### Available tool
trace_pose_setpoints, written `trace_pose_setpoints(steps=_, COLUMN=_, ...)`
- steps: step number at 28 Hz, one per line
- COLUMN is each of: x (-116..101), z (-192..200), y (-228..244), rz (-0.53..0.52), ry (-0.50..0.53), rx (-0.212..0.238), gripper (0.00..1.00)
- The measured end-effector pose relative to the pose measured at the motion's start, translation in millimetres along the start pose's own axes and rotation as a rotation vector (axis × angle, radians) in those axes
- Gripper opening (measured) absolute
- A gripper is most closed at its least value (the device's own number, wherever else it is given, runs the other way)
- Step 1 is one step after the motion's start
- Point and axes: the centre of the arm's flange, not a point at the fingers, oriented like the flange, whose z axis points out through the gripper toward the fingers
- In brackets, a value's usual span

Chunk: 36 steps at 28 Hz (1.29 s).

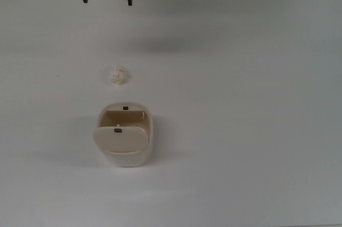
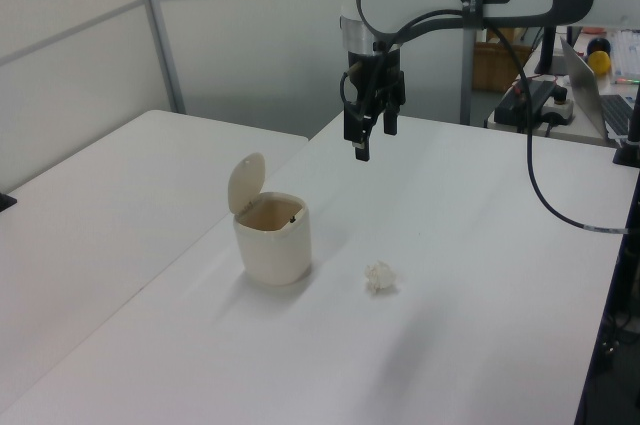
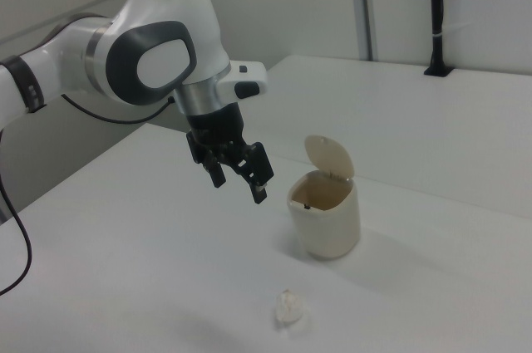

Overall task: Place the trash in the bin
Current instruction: 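Lower the gripper onto the crumpled white paper ball and close it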

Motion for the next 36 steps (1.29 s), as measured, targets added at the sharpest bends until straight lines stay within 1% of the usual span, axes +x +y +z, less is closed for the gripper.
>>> trace_pose_setpoints(steps=4, x=1, z=5, y=-1, rz=-0.016, ry=-0.010, rx=0.008, gripper=1.00)
trace_pose_setpoints(steps=8, x=7, z=30, y=-3, rz=-0.100, ry=-0.056, rx=0.012, gripper=1.00)
trace_pose_setpoints(steps=12, x=8, z=70, y=-4, rz=-0.182, ry=-0.133, rx=0.012, gripper=1.00)
trace_pose_setpoints(steps=16, x=7, z=111, y=-4, rz=-0.211, ry=-0.207, rx=0.005, gripper=1.00)
trace_pose_setpoints(steps=17, x=8, z=127, y=-5, rz=-0.219, ry=-0.222, rx=0.003, gripper=1.00)
trace_pose_setpoints(steps=24, x=16, z=199, y=-17, rz=-0.248, ry=-0.241, rx=-0.007, gripper=1.00)
trace_pose_setpoints(steps=28, x=21, z=232, y=-20, rz=-0.267, ry=-0.265, rx=-0.034, gripper=1.00)
trace_pose_setpoints(steps=36, x=30, z=265, y=-19, rz=-0.287, ry=-0.260, rx=-0.070, gripper=1.00)
